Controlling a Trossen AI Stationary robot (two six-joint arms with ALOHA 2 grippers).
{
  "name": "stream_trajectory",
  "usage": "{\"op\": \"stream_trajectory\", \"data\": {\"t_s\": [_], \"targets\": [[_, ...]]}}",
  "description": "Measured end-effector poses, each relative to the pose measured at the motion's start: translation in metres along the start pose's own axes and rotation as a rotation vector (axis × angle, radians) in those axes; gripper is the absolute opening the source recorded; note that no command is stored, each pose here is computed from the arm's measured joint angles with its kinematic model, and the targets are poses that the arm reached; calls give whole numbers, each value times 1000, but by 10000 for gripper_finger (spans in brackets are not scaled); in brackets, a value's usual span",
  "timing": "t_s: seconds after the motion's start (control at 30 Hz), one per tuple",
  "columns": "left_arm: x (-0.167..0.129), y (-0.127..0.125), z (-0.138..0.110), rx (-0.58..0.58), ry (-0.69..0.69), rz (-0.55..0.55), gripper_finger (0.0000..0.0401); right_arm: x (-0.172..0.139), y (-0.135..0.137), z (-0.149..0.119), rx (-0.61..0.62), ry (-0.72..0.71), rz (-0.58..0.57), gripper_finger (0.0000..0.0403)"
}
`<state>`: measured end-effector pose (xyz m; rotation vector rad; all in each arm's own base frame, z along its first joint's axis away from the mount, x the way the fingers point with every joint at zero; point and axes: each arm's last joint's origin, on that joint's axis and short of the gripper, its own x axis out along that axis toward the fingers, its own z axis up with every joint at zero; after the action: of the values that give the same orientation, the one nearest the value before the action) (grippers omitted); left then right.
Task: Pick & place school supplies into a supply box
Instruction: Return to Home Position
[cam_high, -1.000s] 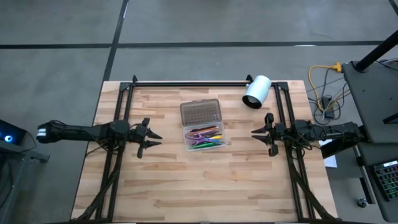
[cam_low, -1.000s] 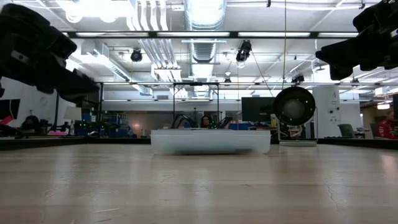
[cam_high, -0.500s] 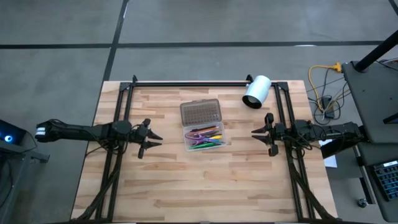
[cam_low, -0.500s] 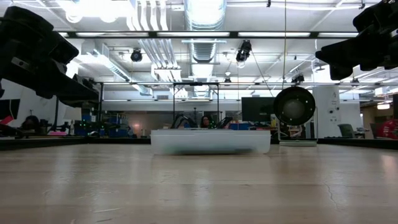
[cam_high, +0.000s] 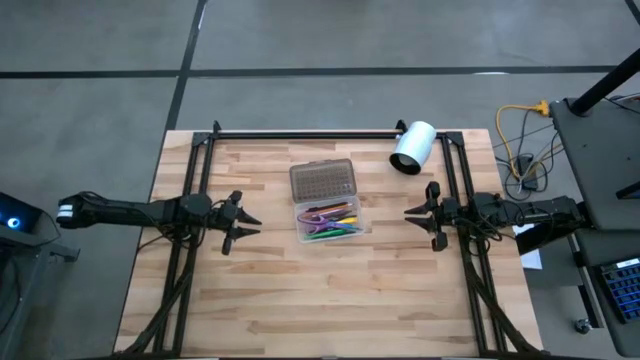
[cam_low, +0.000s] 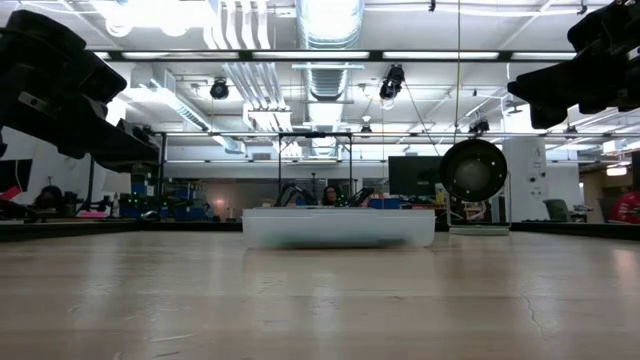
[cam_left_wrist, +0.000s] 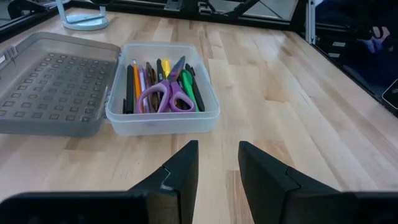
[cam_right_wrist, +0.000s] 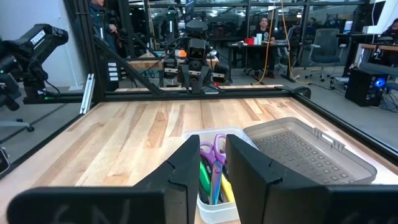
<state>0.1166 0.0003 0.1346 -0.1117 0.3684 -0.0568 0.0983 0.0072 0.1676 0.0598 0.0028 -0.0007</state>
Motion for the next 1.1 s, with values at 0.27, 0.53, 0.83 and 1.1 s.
{"op": "stream_trajectory", "data": {"t_s": [0.27, 0.53, 0.83, 1.1], "targets": [[0, 0, 0, 0, 0, 0, 99, 0, 0, 0, 0, -1, 0, 79], [0, 0, 0, 0, 0, 0, 99, 0, 0, 0, 0, 0, 0, 77], [0, 0, 0, 0, 0, 0, 99, 0, 0, 0, 0, 0, 0, 68], [0, 0, 0, 0, 0, 0, 99, 0, 0, 0, 0, 0, 0, 79]]}}
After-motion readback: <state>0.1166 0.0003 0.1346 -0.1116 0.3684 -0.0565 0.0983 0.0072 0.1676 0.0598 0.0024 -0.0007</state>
